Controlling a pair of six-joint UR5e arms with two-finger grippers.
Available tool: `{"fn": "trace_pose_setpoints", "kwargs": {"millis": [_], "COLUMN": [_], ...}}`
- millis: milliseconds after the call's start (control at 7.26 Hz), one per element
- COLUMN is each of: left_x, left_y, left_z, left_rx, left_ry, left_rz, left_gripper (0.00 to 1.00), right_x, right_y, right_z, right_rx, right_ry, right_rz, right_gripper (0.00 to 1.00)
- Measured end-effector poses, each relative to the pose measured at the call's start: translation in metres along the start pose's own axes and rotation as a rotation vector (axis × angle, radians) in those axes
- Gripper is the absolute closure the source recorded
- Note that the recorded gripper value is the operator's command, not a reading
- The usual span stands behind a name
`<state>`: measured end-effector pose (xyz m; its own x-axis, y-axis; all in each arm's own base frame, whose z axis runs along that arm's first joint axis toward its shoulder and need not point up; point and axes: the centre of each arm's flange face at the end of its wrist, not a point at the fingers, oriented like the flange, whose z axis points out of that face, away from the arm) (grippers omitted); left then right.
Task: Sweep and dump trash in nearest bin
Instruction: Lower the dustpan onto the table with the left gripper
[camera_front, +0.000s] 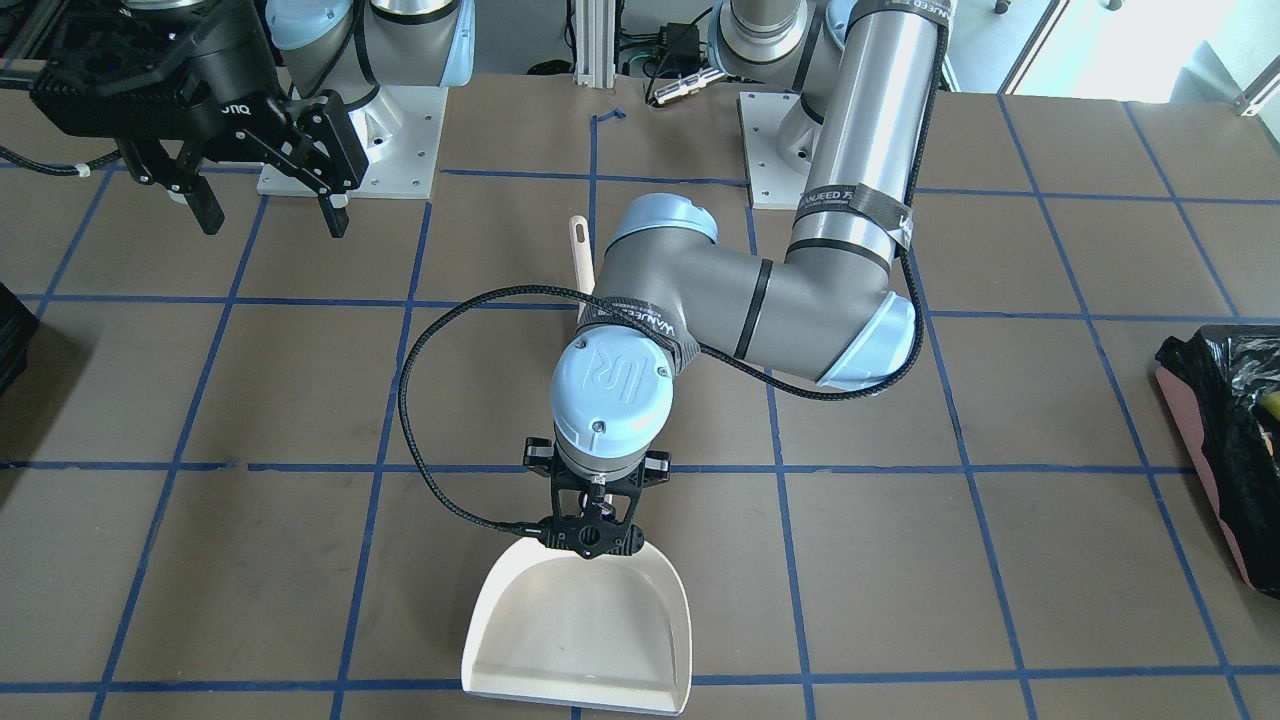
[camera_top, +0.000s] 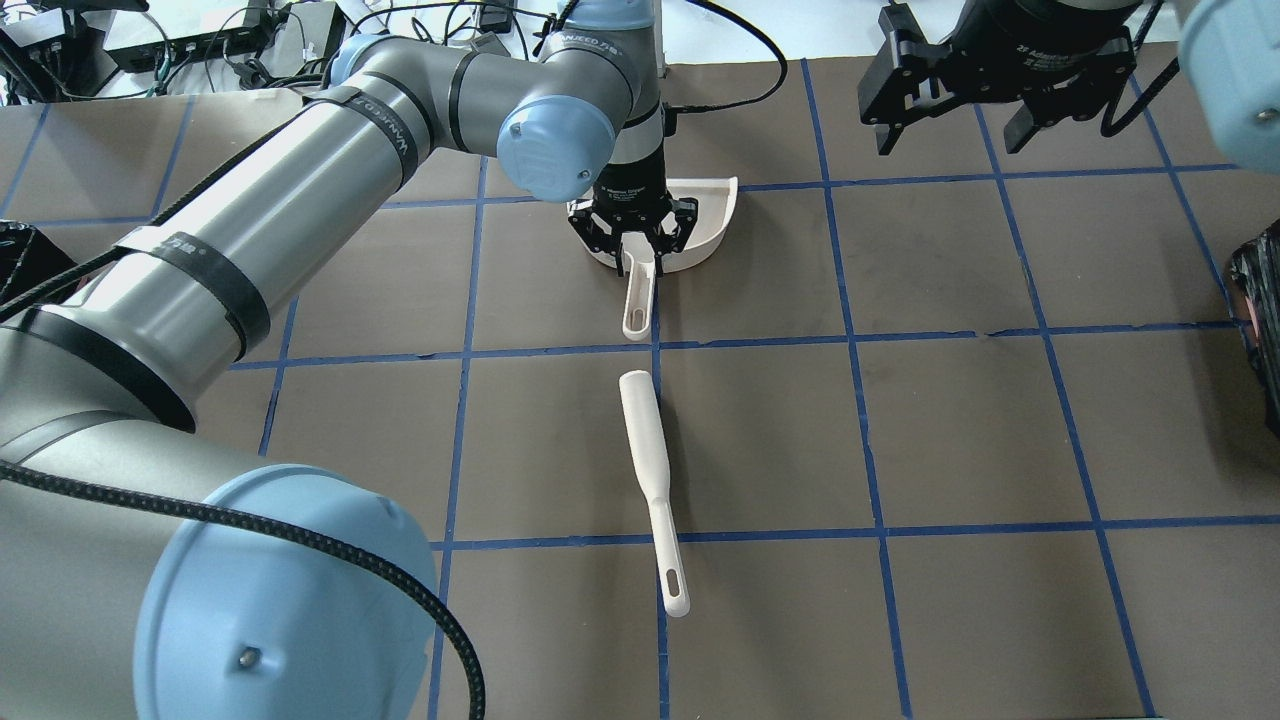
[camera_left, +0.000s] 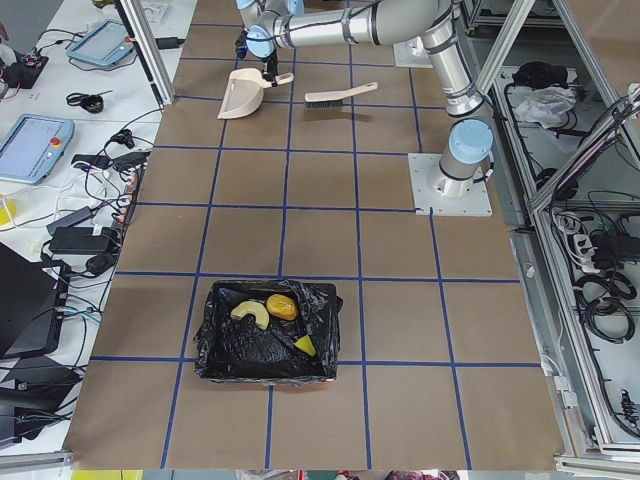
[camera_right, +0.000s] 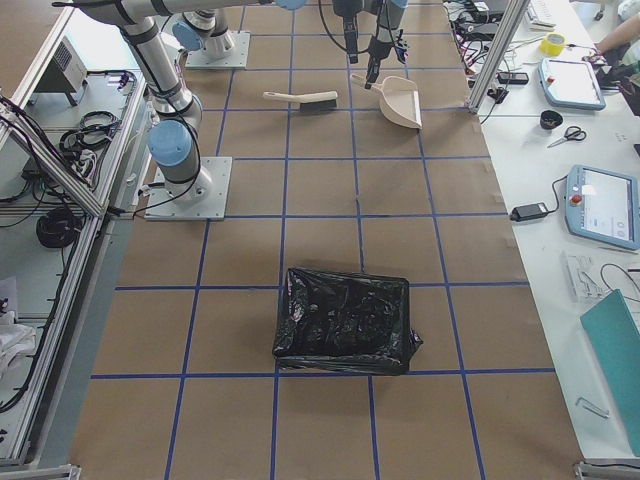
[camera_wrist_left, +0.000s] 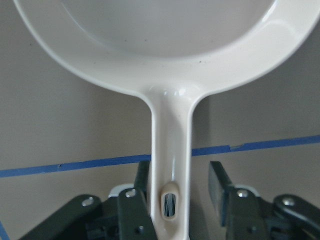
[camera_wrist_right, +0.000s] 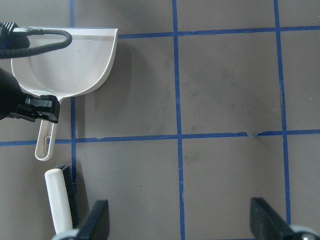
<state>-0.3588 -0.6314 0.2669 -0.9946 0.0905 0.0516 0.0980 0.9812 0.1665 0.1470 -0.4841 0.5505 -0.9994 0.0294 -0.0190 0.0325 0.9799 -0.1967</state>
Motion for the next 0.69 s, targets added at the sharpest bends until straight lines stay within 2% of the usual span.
{"fn": "trace_pose_setpoints", "kwargs": {"millis": [138,413,688], "left_x": [0.000,-0.001,-0.004], "left_y": [0.001,0.004,0.014], "left_z": [0.003,-0.001,-0.026], "left_rx": [-0.004,0.003,0.031], "left_ry": [-0.002,-0.002,-0.013], "left_rz": [0.003,0.009,0.035], "left_gripper": [0.11,0.03,0.00], "right_x": [0.000,0.000,0.000], "right_y": [0.000,0.000,0.000], "right_z": [0.000,0.000,0.000], "right_rx": [0.000,0.000,0.001], "right_ry": [0.000,0.000,0.000], "right_rz": [0.000,0.000,0.000], "right_gripper": [0.00,0.00,0.00]}}
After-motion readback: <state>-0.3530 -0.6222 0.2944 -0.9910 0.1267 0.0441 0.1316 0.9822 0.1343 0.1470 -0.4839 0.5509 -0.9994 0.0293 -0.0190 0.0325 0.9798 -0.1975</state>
